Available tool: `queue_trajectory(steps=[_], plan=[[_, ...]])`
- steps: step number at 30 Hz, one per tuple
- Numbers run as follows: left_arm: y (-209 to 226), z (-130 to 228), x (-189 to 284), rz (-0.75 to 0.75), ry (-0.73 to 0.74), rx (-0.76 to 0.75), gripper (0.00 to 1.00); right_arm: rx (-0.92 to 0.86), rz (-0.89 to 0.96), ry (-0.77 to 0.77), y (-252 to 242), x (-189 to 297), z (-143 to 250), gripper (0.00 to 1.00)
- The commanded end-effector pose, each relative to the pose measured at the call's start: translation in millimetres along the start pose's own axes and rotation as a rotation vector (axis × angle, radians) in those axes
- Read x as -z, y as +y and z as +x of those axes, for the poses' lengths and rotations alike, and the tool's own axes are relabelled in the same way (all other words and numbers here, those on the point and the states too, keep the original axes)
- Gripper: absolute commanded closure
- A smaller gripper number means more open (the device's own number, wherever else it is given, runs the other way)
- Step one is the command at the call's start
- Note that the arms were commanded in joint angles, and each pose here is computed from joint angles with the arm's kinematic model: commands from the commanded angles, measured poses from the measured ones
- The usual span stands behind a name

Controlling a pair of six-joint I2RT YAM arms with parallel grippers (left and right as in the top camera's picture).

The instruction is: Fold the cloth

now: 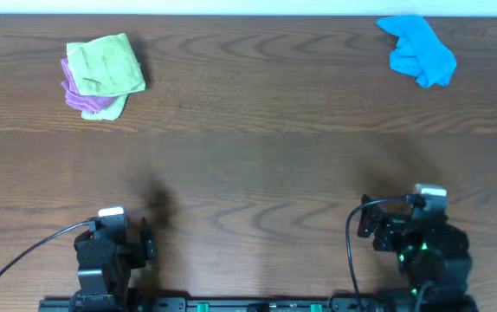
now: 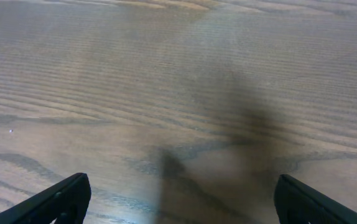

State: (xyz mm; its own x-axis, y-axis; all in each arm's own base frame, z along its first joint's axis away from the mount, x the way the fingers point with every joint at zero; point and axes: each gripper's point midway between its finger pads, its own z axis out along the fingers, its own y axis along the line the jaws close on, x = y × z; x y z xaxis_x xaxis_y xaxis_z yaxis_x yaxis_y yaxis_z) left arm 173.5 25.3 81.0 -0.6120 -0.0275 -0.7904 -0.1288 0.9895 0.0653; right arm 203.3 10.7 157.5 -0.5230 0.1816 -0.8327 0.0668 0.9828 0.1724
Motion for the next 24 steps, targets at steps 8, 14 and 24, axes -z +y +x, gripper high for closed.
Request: queue_trajectory(steps=[8, 14, 24], plan=[[2, 1, -1, -0.013, -0.001, -0.017, 0.05, 0.083, 0.031, -0.067, -18, -33, 40, 0.01], [2, 1, -1, -0.013, 0.000, -0.017, 0.05, 0.094, 0.050, -0.073, -23, -36, 46, 0.01], [2, 1, -1, -0.013, -0.001, -0.017, 0.05, 0.074, 0.121, -0.075, -40, -34, 47, 0.01]])
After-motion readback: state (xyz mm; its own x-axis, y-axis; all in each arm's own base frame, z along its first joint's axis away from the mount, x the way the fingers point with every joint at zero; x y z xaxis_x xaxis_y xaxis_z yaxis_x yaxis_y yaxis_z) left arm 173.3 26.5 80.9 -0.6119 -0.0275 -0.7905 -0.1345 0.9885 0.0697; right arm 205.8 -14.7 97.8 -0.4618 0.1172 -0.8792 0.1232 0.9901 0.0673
